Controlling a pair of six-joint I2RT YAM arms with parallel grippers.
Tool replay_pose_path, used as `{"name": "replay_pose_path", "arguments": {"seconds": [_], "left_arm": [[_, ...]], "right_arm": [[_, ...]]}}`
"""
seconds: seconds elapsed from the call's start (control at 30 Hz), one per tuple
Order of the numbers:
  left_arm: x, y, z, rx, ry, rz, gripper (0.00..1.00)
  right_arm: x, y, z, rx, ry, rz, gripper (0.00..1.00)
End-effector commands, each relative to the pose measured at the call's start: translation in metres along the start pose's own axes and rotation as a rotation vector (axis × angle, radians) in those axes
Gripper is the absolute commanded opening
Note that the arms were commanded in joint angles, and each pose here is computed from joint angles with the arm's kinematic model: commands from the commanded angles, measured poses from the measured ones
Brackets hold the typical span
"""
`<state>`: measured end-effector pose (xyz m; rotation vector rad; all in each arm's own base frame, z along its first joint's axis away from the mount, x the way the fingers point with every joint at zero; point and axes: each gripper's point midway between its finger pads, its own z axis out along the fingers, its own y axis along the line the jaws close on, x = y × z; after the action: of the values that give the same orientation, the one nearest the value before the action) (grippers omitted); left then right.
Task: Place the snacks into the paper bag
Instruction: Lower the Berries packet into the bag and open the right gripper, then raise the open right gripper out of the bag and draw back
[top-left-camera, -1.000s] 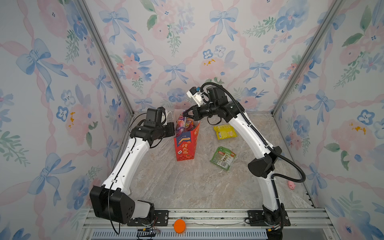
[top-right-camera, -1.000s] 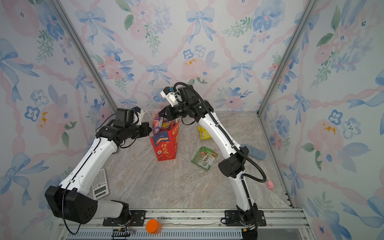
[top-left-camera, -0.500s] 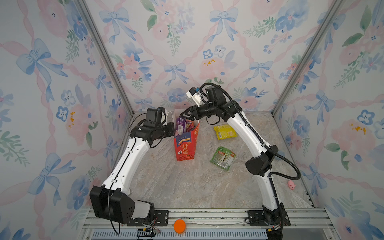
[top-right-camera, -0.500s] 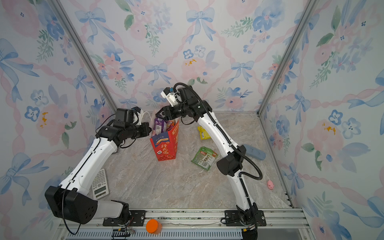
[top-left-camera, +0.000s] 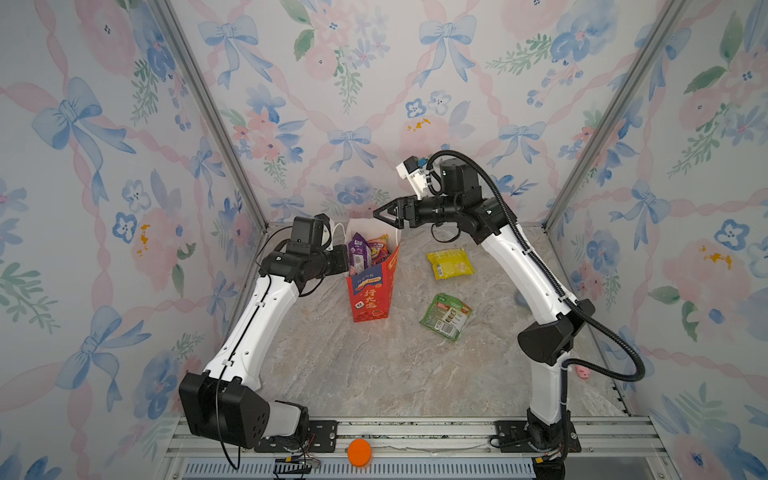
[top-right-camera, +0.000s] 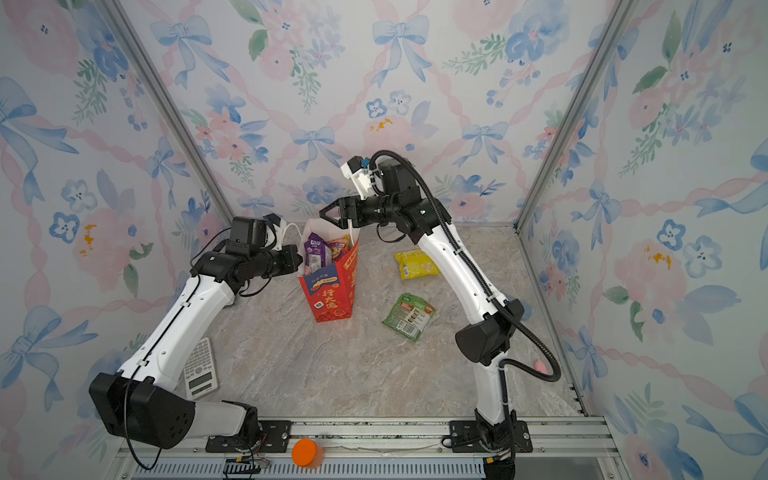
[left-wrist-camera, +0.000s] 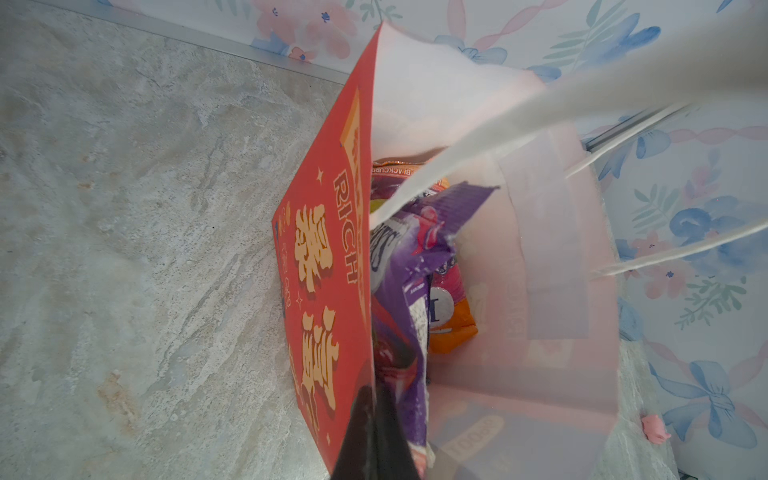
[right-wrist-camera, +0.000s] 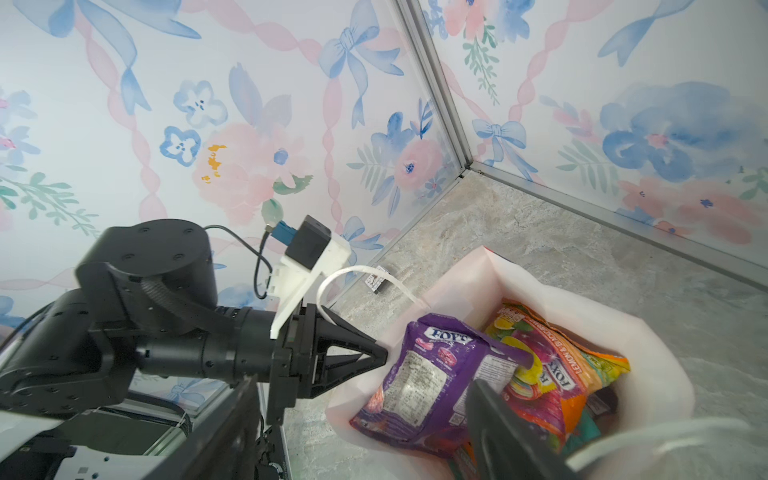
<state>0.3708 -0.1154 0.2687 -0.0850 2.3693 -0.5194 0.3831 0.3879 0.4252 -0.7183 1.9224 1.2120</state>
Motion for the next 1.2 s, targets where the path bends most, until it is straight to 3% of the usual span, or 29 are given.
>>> {"name": "replay_pose_path", "arguments": {"seconds": [0.0,0.13,0.27,0.37,0.5,0.73,1.17], "left_arm": [[0.009,0.007,0.0,-0.024,0.034,-0.017,0.0],[0.01,0.008,0.0,-0.025,0.036,-0.017,0.0],[0.009,0.008,0.0,-0.025,0.034,-0.018,0.0],[0.009,0.007,-0.001,-0.022,0.033,-0.016,0.0],[0.009,0.007,-0.002,-0.021,0.032,-0.015,0.0],[0.012,0.009,-0.001,-0.025,0.038,-0.017,0.0],[0.01,0.009,-0.001,-0.024,0.035,-0.018,0.0]], "right_arm": [[-0.006,0.019,-0.012,-0.025,-0.04,-0.009,0.81],[0.009,0.019,-0.019,0.025,-0.017,0.014,0.81],[0.033,0.017,-0.02,0.174,0.04,-0.032,0.78],[0.052,0.012,-0.012,0.286,0.103,-0.074,0.72],[0.068,-0.001,0.005,0.366,0.168,-0.077,0.56],[0.08,-0.021,0.046,0.398,0.236,-0.081,0.49],[0.088,-0.041,0.105,0.334,0.198,-0.003,0.46]]}}
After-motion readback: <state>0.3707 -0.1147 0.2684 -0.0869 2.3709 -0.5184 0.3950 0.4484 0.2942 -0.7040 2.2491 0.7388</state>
